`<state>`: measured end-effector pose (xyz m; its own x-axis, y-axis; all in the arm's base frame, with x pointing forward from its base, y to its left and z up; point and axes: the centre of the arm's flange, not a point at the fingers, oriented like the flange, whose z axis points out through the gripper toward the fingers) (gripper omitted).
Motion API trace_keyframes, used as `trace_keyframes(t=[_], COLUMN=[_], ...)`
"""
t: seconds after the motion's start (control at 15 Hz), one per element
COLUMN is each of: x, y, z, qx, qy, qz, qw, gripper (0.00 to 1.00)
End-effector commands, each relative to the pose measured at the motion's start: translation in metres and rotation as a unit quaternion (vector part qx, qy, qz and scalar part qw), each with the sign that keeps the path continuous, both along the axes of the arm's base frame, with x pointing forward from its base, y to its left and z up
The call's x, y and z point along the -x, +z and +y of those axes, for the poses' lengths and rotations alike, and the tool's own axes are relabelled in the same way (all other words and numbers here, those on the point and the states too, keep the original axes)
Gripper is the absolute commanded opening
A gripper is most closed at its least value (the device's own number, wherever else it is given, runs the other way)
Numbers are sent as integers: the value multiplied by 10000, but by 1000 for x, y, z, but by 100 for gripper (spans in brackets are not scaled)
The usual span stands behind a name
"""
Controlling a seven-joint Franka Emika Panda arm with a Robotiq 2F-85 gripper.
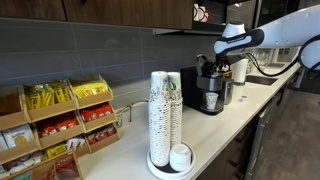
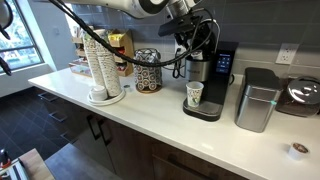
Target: Open the lid of the coffee machine and place the pod inside
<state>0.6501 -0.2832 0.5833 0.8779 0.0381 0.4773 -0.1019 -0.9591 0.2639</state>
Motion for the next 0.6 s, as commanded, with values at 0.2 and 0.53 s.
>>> trace_keyframes(t=[0.2, 0.53], x=[10, 22], y=[10, 7], z=[-7, -15], qx=[-35, -66], qy=[-35, -141], qz=[140, 500], qw=[9999, 9986], gripper=[100, 100])
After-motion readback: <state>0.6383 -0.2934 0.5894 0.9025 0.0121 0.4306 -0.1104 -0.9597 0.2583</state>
